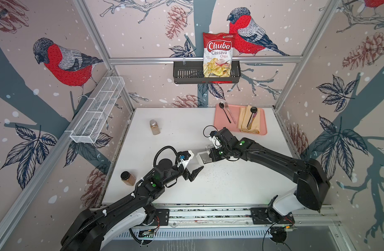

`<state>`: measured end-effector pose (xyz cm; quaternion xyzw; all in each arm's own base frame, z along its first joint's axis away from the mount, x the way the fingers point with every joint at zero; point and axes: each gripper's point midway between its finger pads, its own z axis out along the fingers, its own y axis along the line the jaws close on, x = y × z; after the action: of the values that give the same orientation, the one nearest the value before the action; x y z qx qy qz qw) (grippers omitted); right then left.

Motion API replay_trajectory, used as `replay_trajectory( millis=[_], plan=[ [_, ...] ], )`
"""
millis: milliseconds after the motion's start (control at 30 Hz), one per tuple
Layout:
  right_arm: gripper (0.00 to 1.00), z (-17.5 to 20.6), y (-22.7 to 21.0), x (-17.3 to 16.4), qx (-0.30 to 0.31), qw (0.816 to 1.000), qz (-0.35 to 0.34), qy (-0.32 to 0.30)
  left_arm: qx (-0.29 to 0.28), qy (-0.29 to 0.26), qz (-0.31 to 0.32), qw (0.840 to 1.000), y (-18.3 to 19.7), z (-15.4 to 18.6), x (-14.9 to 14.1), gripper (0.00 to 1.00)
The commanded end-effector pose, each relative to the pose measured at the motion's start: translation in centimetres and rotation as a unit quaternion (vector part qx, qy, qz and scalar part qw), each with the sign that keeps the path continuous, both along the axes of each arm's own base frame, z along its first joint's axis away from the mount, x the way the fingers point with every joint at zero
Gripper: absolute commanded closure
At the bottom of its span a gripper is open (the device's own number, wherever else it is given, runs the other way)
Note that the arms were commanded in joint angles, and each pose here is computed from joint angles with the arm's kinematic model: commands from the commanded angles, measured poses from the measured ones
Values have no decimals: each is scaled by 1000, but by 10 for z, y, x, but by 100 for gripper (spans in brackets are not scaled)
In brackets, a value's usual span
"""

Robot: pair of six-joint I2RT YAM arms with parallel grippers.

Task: Take the necklace out of the lift-off lid jewelry box
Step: Place the jewelry box at the center of the board.

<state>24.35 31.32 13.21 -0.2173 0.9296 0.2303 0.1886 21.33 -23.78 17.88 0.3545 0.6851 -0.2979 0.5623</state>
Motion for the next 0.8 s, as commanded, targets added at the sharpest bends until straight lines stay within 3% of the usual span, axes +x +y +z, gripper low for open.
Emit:
replay_trajectory(
  millis=[0,200,367,500,567,767],
  plan=[
    [100,-10,4,10,-8,999,-33,-26,-26,54,73,996,20,-8,8,2],
    [100,-64,30,-15,-39,999,4,-2,-127,124,206,962,66,-18,16,2],
    [99,-93,38,-13,-77,997,6,-4,-192,162,217,943,81,-27,13,5],
    [72,-85,38,-9,-86,996,-2,-13,-172,206,237,934,87,-42,14,12],
    [53,-73,35,-8,-83,996,-10,-21,-146,233,248,929,87,-52,15,15],
    [47,-42,27,-14,-72,997,-21,-25,-102,353,262,893,71,-84,23,28]
  ],
)
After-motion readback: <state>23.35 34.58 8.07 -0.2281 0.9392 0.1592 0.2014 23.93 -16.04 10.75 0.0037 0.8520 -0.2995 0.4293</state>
